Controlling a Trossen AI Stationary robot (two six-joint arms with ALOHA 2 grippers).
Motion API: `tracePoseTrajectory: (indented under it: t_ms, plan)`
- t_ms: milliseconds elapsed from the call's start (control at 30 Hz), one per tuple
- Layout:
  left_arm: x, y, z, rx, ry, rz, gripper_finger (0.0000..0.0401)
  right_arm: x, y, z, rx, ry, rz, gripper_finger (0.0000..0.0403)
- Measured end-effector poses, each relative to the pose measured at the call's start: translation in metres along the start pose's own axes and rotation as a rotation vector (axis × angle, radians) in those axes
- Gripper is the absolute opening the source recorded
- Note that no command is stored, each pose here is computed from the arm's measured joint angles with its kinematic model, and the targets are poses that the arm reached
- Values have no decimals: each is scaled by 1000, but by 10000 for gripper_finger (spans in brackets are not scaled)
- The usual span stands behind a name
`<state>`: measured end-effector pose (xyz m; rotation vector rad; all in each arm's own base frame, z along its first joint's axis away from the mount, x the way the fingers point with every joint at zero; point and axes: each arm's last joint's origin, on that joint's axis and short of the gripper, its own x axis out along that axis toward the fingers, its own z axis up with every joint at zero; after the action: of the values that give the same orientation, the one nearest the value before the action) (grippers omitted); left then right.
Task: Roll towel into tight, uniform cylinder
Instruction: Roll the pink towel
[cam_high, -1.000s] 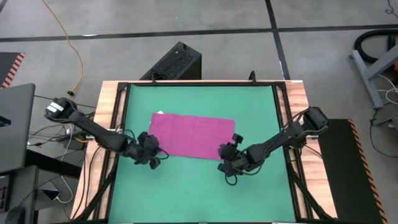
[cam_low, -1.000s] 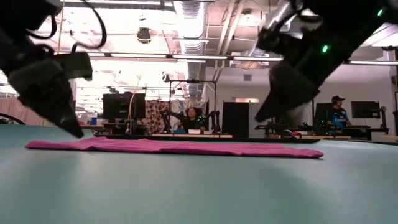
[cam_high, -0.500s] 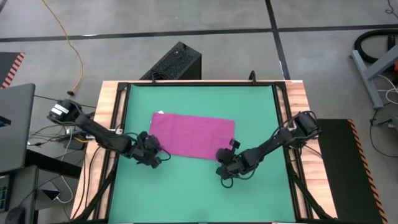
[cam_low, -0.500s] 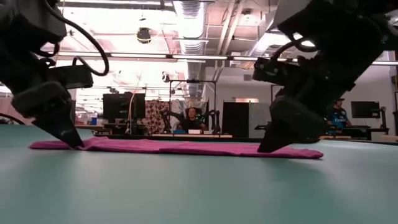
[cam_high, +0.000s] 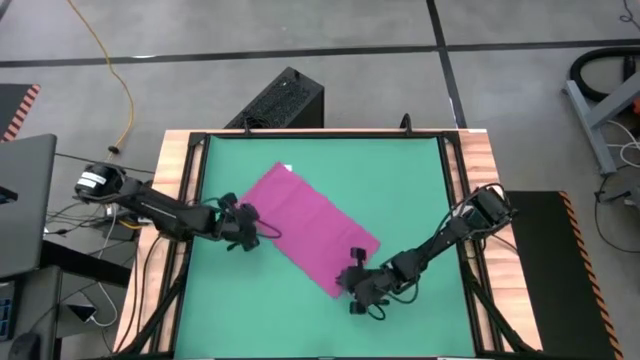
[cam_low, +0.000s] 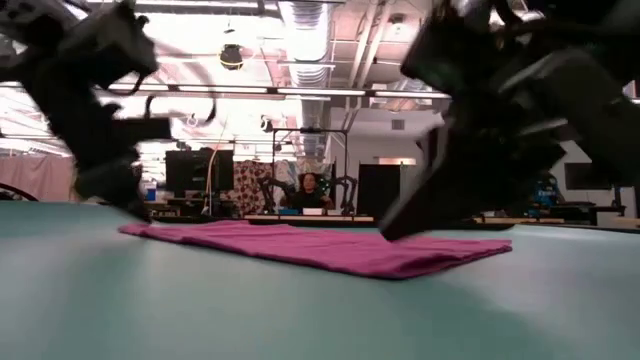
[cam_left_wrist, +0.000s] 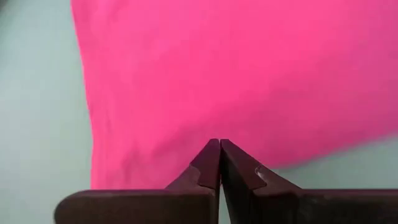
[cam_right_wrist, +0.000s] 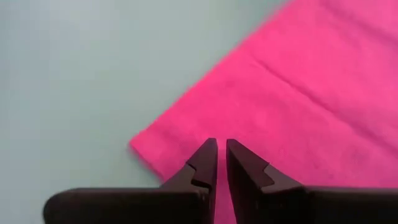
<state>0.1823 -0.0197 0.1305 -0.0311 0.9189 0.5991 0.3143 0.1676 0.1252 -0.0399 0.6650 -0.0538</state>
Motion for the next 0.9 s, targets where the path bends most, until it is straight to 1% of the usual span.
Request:
tracePoseTrajectory:
  t_ms: [67,200,267,333,367,400,433,500,567,667,700,800,867,900]
  plan:
    - [-4,1,18,5,-57,-11,0,2,-3,7,-65,-43,-9,55]
    - [-17,3,42,86,-121,-29,0,8,-17,32,-146,-117,-59,55]
    - [-25,4,51,119,-139,-42,0,12,-28,45,-194,-133,-91,55]
    - [-31,7,54,154,-129,-44,0,17,-42,56,-235,-137,-132,55]
    - [-33,8,54,147,-127,-47,0,20,-51,60,-255,-133,-155,55]
    - [-35,9,55,111,-136,-57,0,23,-62,62,-275,-125,-182,55]
    - [-37,8,57,61,-154,-83,0,25,-74,64,-298,-109,-204,55]
    - [-41,4,62,-5,-193,-167,3,30,-100,66,-340,-73,-193,55]
    - [-42,-4,61,-31,-240,-247,4,36,-126,68,-328,-59,-177,52]
    - [-41,-15,56,-64,-332,-324,2,41,-165,67,-282,-32,-163,43]
    - [-40,-18,54,-73,-346,-335,1,41,-177,67,-265,-22,-183,38]
    - [-33,-21,45,-102,-332,-301,0,42,-210,64,-212,6,-247,20]
    - [-27,-21,40,-137,-315,-261,0,41,-224,62,-183,16,-262,10]
    - [-24,-21,37,-150,-305,-242,0,41,-228,60,-176,22,-248,7]
